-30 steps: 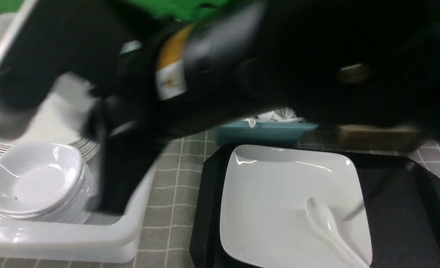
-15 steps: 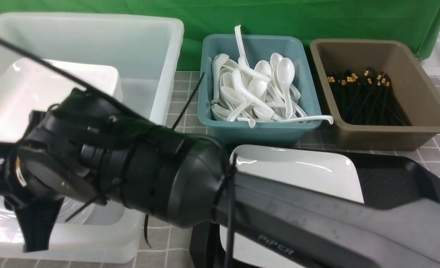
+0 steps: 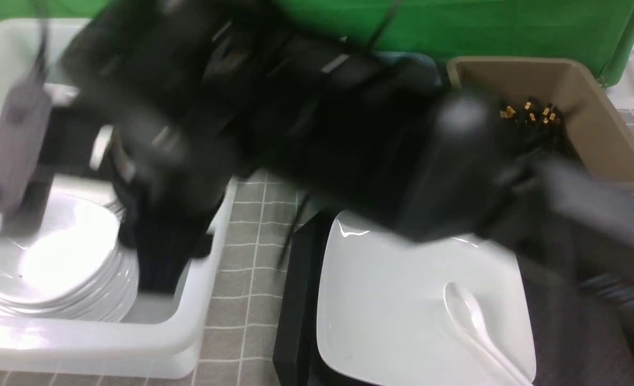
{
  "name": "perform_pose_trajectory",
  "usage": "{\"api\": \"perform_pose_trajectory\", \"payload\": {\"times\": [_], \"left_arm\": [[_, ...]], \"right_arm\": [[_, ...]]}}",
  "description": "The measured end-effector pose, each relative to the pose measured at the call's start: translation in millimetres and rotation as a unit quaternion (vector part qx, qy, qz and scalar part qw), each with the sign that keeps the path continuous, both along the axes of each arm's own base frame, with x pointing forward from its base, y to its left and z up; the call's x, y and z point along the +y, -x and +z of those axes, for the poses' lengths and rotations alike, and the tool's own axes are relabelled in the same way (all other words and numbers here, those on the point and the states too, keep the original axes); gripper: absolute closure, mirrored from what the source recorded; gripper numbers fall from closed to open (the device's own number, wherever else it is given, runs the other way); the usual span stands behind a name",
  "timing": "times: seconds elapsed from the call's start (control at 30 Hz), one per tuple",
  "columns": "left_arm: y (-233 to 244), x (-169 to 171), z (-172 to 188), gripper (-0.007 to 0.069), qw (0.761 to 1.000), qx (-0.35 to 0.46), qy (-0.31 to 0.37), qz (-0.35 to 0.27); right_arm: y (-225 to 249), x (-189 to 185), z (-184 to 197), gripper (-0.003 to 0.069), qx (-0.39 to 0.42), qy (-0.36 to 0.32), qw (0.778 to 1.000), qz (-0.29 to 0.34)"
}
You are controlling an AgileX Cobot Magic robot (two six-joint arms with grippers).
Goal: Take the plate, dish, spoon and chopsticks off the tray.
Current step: Use the right arm to put the small plate into the large storage box on the left, then use the right arm to grab a soup spoon from the plate
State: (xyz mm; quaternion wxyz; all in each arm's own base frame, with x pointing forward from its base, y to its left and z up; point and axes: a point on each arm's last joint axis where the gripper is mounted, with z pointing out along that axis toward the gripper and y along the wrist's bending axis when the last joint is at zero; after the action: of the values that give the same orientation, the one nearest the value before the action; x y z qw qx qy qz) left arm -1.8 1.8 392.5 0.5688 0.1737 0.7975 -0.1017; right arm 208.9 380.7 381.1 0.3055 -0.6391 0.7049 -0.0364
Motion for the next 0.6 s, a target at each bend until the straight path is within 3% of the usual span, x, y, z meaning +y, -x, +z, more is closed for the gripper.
{"api": "perform_pose_trajectory", "payload": {"times": [0.13,0.23,0.37,0.47,0.6], "left_arm": [[-37,-22,1,0.0615,0.998,0.049,-0.018,-0.033],[-61,-35,-2,0.0615,0.995,0.08,-0.031,-0.049],[-81,-48,1,0.0615,0.995,0.07,-0.021,-0.071],[-90,-58,4,0.0615,0.994,0.043,-0.007,-0.103],[-101,-70,-4,0.0615,0.989,0.046,0.005,-0.14]], "right_arm": [[-16,-53,30,0.0473,0.015,-0.059,0.991,-0.117],[-18,-104,37,0.0503,0.05,-0.086,0.973,-0.206],[-11,-175,10,0.045,0.095,-0.071,0.938,-0.327],[-8,-212,-45,0.0362,0.142,-0.032,0.901,-0.408],[-5,-230,-120,0.027,0.224,-0.002,0.871,-0.436]]}}
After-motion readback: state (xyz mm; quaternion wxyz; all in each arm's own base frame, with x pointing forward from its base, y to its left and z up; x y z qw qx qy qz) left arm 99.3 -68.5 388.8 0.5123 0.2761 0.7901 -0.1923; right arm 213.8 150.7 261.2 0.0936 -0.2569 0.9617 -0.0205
